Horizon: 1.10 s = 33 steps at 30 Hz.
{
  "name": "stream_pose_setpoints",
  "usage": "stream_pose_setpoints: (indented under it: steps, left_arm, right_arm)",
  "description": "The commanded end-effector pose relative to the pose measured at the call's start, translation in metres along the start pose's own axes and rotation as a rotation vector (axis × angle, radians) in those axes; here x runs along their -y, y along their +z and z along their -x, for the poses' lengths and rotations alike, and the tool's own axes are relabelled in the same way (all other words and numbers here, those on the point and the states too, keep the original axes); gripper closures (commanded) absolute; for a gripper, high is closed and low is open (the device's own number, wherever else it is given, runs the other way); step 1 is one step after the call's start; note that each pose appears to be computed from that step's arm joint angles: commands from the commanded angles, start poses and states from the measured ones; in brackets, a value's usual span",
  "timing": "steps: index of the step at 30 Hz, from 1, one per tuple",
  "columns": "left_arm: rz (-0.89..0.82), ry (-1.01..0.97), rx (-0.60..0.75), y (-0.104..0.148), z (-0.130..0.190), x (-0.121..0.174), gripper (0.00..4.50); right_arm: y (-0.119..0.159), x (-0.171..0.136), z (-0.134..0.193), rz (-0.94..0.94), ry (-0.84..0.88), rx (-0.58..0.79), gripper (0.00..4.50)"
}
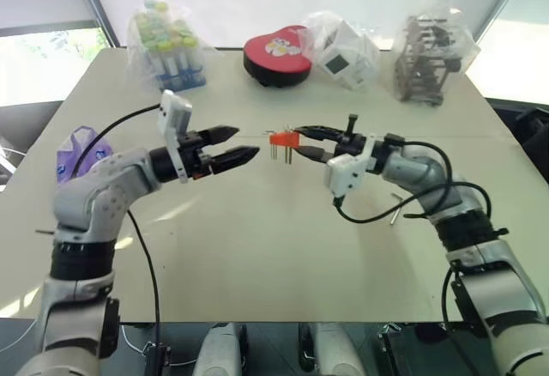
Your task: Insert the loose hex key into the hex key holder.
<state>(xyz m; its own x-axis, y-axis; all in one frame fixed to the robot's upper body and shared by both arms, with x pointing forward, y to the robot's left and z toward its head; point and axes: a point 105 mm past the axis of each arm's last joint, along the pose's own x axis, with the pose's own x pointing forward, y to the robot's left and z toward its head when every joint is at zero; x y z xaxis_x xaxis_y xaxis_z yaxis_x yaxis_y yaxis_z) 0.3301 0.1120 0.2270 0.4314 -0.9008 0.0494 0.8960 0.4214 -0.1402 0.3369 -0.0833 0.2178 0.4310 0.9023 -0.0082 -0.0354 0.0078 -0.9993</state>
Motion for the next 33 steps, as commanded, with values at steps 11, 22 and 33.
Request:
stream_pose_setpoints:
  steps: [11, 22, 33]
  left_arm:
    - [0.018, -0.209, 0.022, 0.014, -0.025, 0.020, 0.00]
    - [0.024, -0.225, 0.032, 0.011, -0.034, 0.023, 0.00]
    - [0.036, -0.222, 0.031, 0.004, -0.041, 0.021, 4.46]
  right_arm:
    - [0.030, 0.034, 0.001, 0.126, -0.112, 0.067, 3.51]
    - [0.028, 0.029, 0.001, 0.109, -0.097, 0.055, 3.51]
    - [0.030, 0.032, 0.001, 0.116, -0.096, 0.058, 3.51]
